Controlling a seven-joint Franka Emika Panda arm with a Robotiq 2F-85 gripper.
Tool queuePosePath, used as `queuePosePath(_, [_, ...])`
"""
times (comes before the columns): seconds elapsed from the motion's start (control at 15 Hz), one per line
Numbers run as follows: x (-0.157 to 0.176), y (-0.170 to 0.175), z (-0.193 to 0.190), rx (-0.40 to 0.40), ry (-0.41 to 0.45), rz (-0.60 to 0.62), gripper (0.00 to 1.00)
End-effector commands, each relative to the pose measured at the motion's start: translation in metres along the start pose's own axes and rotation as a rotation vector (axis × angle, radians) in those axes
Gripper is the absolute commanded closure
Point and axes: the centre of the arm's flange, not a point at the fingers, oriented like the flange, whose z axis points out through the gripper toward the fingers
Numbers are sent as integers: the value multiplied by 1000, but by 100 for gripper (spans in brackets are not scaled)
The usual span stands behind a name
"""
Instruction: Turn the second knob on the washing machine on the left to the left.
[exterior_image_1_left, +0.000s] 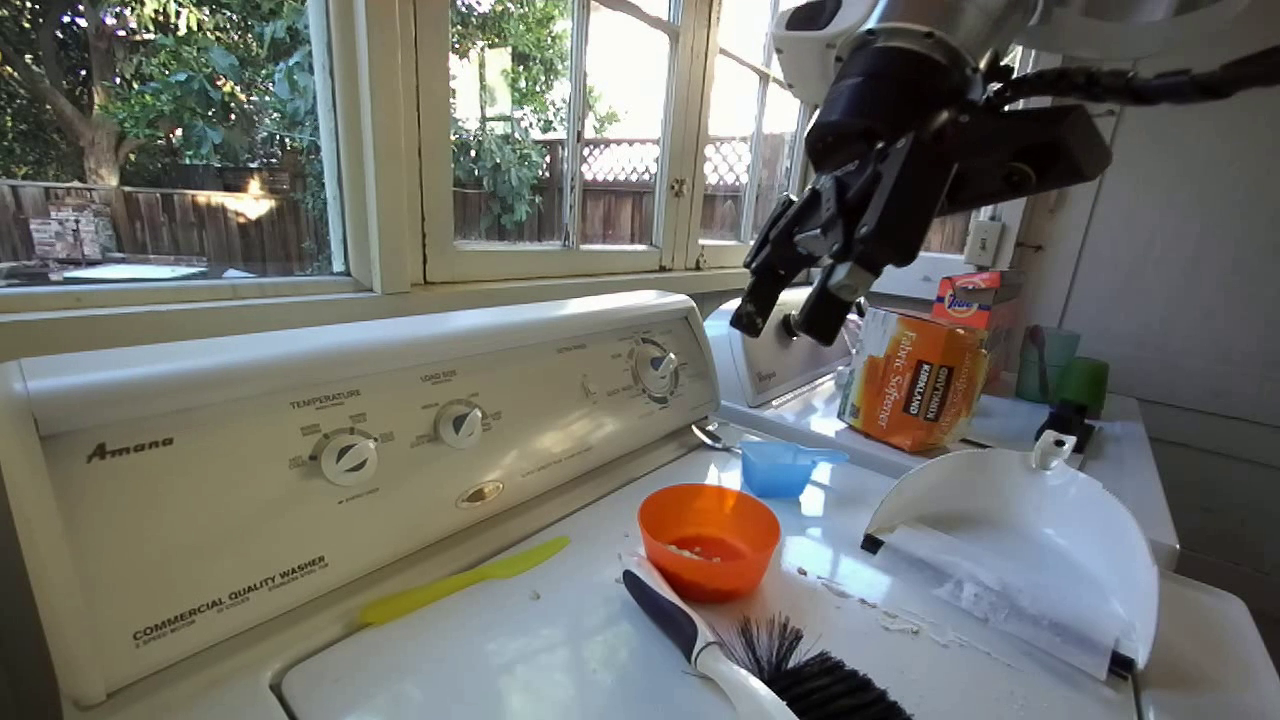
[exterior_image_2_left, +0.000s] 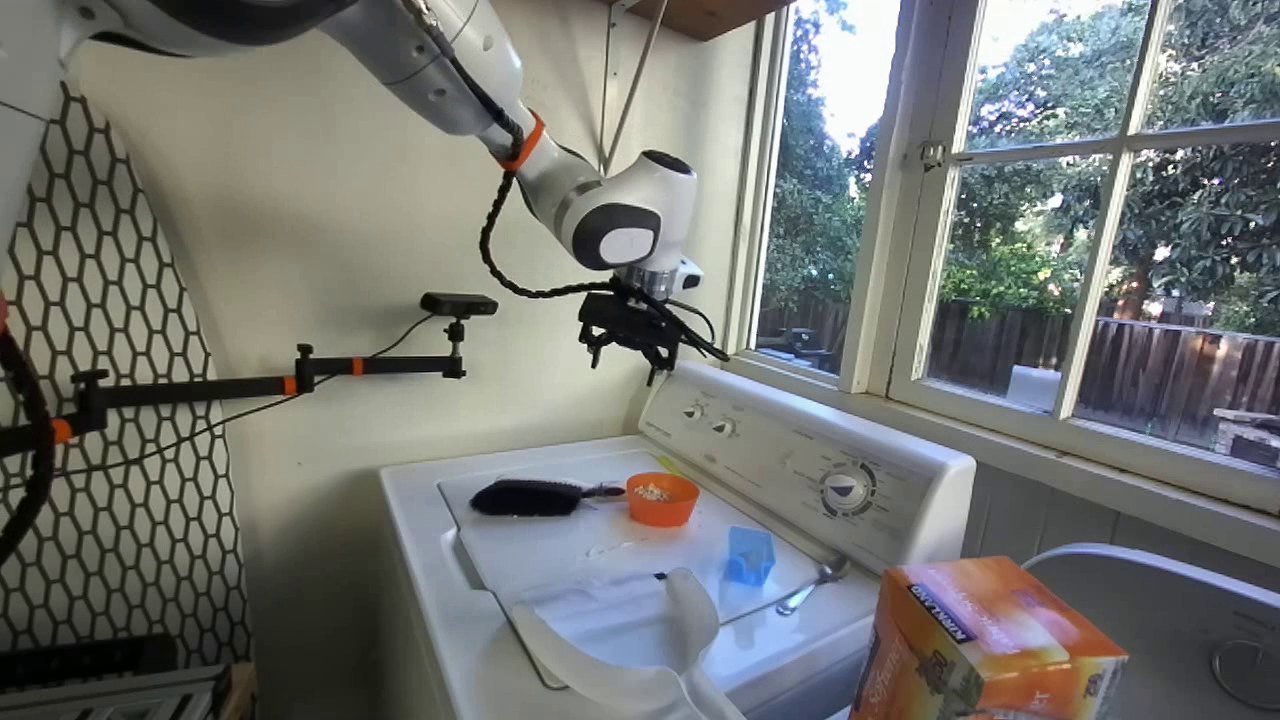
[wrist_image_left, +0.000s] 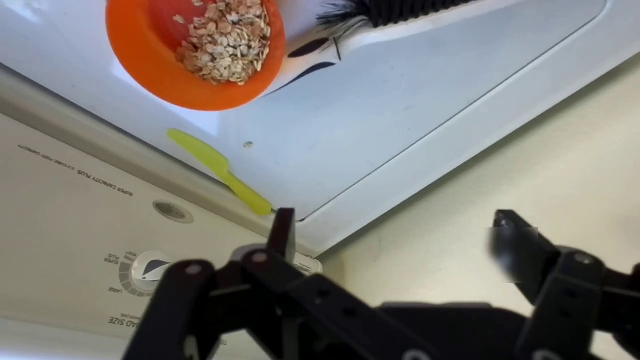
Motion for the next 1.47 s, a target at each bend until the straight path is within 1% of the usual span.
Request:
queuePosePath(0.0, [29,15,26,-52,-23,74,0])
queuePosePath(0.33, [56,26,47,-80,-35,140,0])
queuePosePath(0.6, [73,32,63,-98,-40,159,0])
queuePosePath(0.67, [75,33,63,-90,-48,143,0])
queuePosePath(0.73, [56,26,53,-95,-25,145,0])
queuePosePath(0.93, [62,29,60,-91,-23,138,0])
queuePosePath(1.13, [64,31,60,-90,-22,138,0])
queuePosePath(1.27, [72,37,61,-135,24,154,0])
queuePosePath(1.33, [78,41,60,-134,46,164,0])
queuePosePath(1.4, [83,43,60,-148,70,172,0])
